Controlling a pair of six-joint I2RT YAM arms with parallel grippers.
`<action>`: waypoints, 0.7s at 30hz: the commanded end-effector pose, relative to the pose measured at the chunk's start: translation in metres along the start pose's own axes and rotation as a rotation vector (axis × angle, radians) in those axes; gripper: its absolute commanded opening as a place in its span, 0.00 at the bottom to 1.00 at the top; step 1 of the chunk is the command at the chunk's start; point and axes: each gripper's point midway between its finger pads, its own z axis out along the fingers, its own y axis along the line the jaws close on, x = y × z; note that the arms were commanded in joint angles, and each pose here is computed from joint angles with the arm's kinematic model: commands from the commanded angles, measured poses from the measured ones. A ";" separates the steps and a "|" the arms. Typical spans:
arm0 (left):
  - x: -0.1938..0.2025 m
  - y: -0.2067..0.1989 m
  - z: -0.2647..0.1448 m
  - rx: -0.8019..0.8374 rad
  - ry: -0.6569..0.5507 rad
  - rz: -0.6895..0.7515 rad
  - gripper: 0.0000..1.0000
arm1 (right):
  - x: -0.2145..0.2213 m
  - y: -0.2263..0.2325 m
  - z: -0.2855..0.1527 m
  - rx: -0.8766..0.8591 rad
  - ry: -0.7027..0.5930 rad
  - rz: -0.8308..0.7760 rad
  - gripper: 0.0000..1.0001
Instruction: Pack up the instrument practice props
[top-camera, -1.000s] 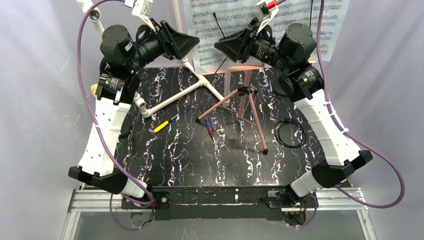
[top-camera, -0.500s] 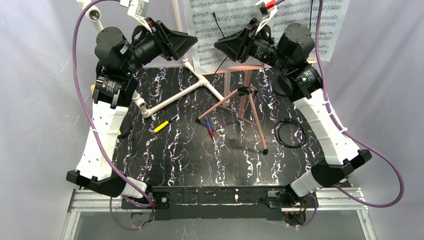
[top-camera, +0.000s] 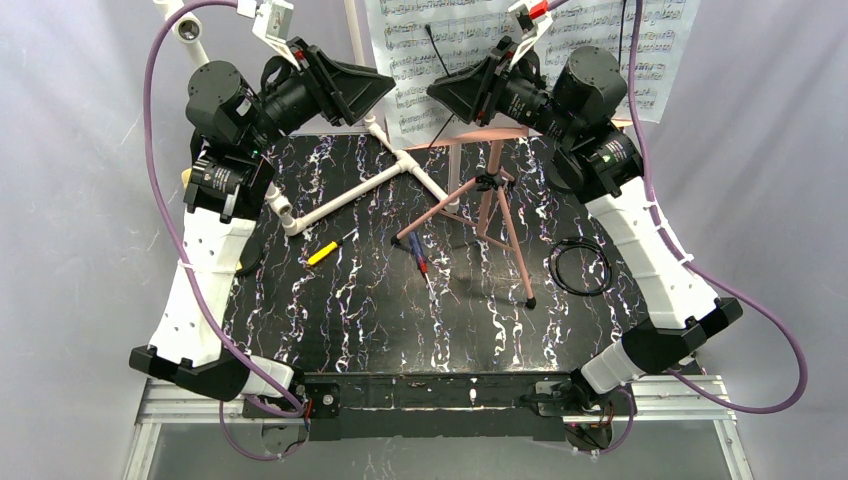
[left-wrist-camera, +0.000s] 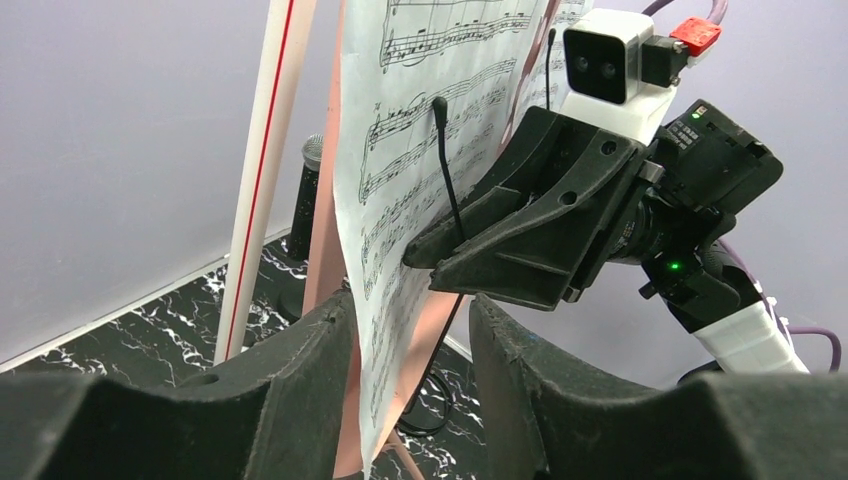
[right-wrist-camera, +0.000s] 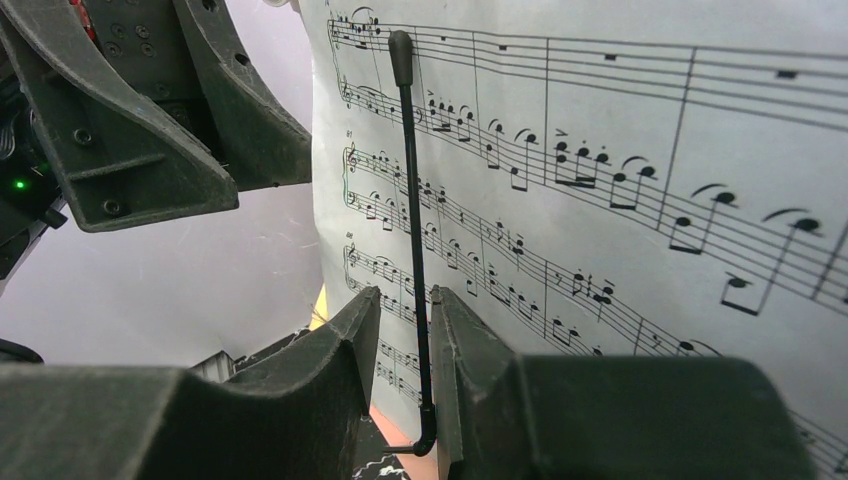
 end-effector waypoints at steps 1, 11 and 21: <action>-0.014 -0.023 -0.009 0.062 -0.039 0.034 0.43 | -0.024 0.014 -0.001 -0.035 -0.074 -0.032 0.33; -0.004 -0.008 0.004 0.050 -0.024 0.001 0.42 | -0.032 0.020 -0.003 -0.052 -0.097 -0.037 0.33; -0.001 -0.003 0.009 0.053 -0.018 -0.014 0.34 | -0.043 0.026 -0.006 -0.068 -0.135 -0.052 0.34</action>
